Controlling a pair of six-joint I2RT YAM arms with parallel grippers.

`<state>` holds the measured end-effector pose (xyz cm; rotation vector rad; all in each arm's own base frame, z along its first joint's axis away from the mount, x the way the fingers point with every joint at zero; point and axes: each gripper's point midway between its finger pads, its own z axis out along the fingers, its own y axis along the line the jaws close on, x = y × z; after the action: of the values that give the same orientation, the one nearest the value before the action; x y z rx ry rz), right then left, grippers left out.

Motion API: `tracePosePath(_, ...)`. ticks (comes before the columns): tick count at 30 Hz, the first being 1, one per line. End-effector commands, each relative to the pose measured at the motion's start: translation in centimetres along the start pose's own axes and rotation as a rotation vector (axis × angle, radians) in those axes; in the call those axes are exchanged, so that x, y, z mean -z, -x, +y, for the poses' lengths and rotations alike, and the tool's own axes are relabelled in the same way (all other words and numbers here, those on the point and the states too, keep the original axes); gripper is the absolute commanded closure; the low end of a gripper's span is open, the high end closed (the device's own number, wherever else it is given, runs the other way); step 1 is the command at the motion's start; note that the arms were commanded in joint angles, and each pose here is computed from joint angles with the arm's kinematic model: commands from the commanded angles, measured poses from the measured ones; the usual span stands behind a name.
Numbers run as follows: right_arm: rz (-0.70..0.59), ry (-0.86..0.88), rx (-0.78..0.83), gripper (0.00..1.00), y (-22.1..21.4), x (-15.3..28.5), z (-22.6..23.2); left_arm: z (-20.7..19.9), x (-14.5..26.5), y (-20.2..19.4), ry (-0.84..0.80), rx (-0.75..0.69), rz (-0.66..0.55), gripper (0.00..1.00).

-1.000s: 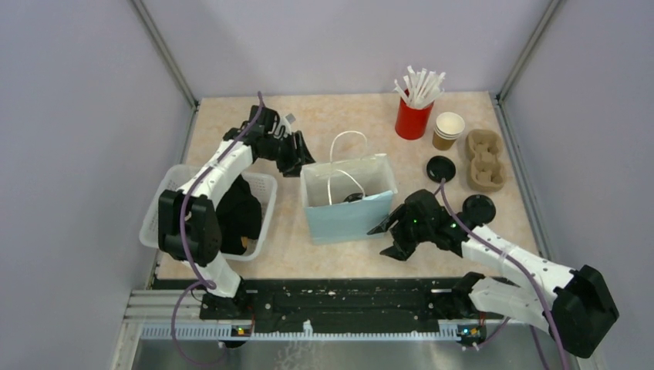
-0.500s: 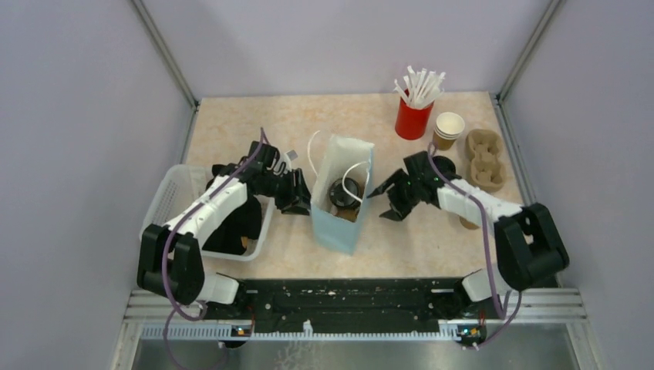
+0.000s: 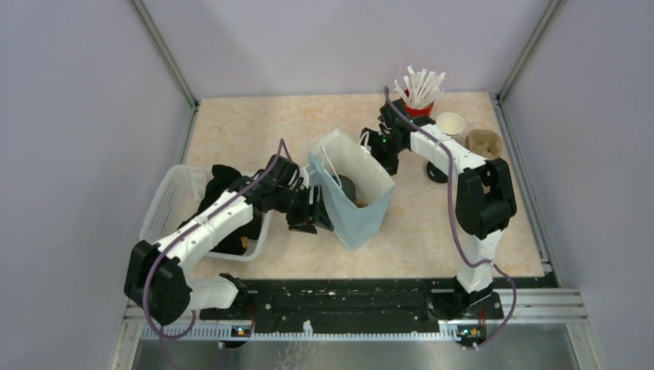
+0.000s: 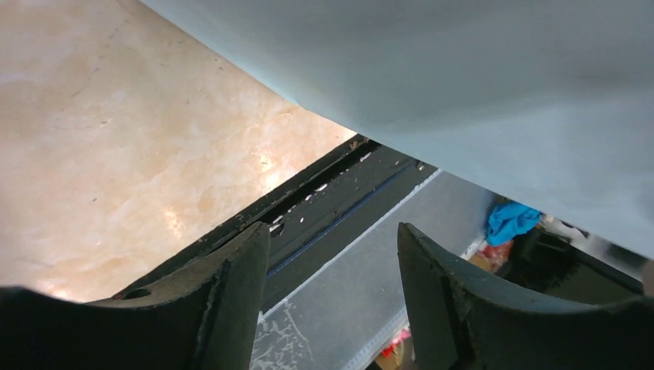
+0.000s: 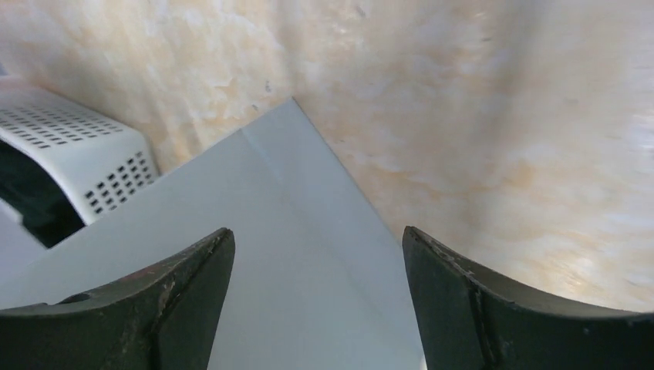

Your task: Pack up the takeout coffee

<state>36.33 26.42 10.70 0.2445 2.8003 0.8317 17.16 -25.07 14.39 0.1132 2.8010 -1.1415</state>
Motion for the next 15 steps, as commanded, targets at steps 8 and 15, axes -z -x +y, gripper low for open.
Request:
tracePosePath(8,-0.054,-0.407,0.071,0.13,-4.3,13.4,-10.3,-2.6,14.1,7.2,0.244,-0.173,-0.506,0.17)
tracePosePath(15,-0.178,-0.504,0.085,0.01,-7.3,21.0,-11.8,-6.5,20.4,12.2,0.228,-0.154,-0.754,0.16)
